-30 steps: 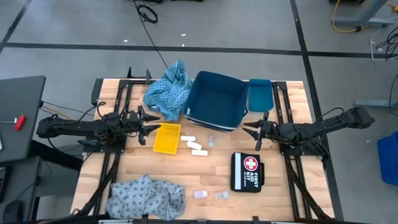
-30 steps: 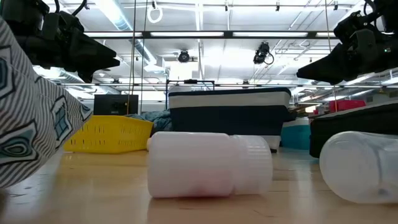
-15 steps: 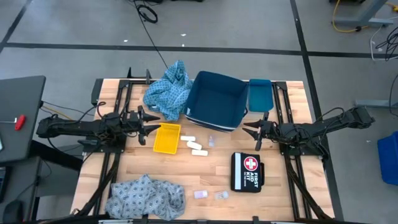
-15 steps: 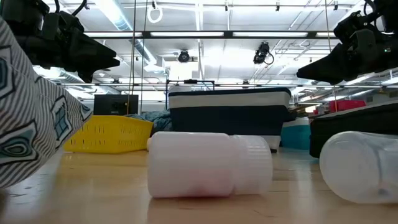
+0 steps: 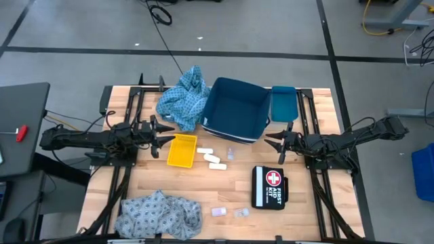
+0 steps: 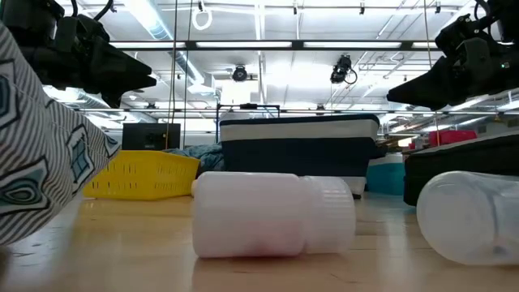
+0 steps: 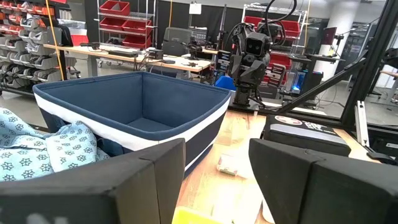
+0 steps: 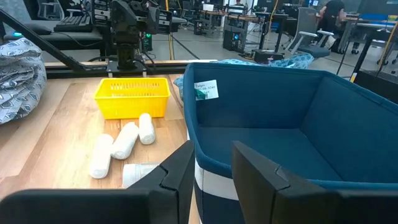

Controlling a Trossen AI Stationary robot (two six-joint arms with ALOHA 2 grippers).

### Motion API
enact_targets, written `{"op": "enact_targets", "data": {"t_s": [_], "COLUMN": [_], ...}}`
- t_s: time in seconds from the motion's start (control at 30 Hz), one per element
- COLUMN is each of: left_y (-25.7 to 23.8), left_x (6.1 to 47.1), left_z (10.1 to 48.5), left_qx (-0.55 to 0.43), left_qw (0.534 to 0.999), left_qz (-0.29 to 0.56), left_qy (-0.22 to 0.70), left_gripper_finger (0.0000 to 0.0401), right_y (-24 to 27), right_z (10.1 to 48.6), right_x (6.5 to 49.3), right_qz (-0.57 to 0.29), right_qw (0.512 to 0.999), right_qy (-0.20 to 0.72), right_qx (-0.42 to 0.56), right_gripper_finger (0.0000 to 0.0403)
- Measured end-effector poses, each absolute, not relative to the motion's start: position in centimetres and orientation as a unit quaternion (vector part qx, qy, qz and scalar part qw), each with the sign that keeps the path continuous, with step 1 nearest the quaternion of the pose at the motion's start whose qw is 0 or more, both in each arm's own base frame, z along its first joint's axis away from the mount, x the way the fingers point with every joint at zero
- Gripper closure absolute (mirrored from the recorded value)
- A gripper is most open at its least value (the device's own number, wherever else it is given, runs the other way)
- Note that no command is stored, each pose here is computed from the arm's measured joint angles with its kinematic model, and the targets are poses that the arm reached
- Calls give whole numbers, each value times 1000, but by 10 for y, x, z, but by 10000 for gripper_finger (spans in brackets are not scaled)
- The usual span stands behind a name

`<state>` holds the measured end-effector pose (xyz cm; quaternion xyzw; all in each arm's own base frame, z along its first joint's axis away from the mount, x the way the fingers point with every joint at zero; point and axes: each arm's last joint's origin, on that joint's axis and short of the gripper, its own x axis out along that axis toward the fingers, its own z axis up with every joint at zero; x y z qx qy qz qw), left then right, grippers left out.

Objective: Pick & place medical supplies in basket/bin

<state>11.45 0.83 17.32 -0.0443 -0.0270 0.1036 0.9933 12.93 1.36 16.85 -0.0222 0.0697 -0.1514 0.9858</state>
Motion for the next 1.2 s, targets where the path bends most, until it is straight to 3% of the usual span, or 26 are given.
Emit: {"op": "enact_targets", "data": {"t_s": [0.77, 1.2], "left_y": [9, 9], "left_x": [114, 114], "left_z": [176, 177], "left_qx": [-47, -109], "left_qw": [991, 986], "left_qz": [115, 112], "left_qy": [-40, -54], "left_gripper_finger": [219, 219], "right_y": [14, 14], "right_z": [168, 169], "right_x": [129, 129], "right_qz": [-151, -150], "right_qw": [986, 986], "right_qy": [70, 69], "right_qx": [-22, -21], "right_gripper_finger": [293, 293]}}
